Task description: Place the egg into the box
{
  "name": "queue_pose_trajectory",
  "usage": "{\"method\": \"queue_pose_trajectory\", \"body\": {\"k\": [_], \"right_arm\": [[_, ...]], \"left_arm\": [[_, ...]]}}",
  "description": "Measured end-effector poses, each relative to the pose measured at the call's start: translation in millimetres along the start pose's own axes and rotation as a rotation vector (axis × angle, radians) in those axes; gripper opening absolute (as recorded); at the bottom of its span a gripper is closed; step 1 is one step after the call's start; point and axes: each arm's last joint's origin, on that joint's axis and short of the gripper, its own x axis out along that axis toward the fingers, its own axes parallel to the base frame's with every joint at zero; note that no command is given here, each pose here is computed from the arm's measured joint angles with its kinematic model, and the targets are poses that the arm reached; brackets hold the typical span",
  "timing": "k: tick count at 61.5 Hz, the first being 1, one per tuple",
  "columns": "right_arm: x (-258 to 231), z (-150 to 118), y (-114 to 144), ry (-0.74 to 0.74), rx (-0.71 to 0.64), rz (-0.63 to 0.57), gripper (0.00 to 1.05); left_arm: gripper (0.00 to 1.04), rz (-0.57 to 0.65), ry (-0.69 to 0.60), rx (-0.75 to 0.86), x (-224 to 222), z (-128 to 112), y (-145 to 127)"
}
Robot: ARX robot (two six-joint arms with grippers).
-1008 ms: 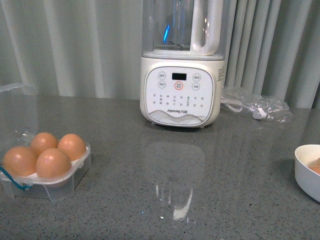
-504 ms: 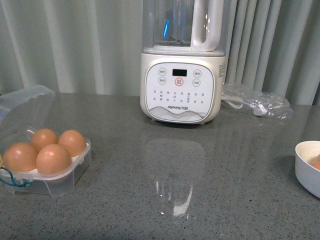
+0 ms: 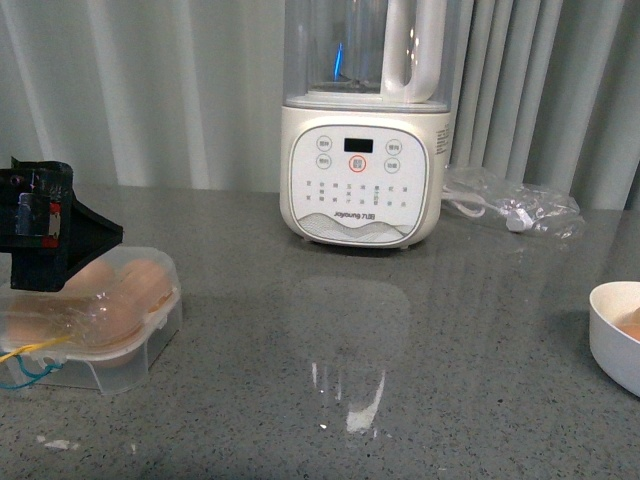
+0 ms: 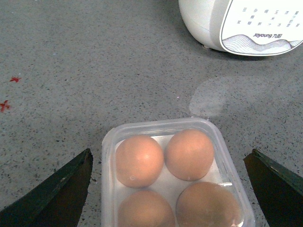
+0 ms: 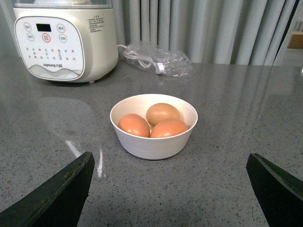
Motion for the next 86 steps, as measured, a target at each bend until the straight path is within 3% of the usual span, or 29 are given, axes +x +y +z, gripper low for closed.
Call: {"method": "queue_pose_trajectory", "body": {"k": [24, 44, 52, 63, 70, 76, 81, 86], "right_arm": [[0, 0, 0, 0.0, 0.0, 0.0, 0.98], [0, 0, 0, 0.0, 0.0, 0.0, 0.98], [0, 0, 0, 0.0, 0.0, 0.0, 0.98], [0, 0, 0, 0.0, 0.0, 0.0, 0.98], [0, 0, 0, 0.0, 0.0, 0.0, 0.98], [0, 0, 0, 0.0, 0.0, 0.0, 0.98], [0, 0, 0, 0.0, 0.0, 0.0, 0.98], [0, 0, 0, 0.0, 0.0, 0.0, 0.98]], "left_arm": [[0.98, 0.022, -0.033, 0.012, -27, 21, 2], [0.98, 0.036, -0.087, 0.024, -113, 44, 17], [0.98, -0.016, -0.109, 0.005, -146, 33, 20], [0.98, 0.007, -0.099, -0.055, -173, 13, 30], [0.74, 0.233, -0.273, 0.0, -169, -10, 24], [0.58, 0.248, -0.304, 0.0, -166, -27, 15], [0.37, 0.244, -0.301, -0.006, -161, -46, 6], [0.22, 0.242, -0.292, -0.013, -158, -58, 1]]}}
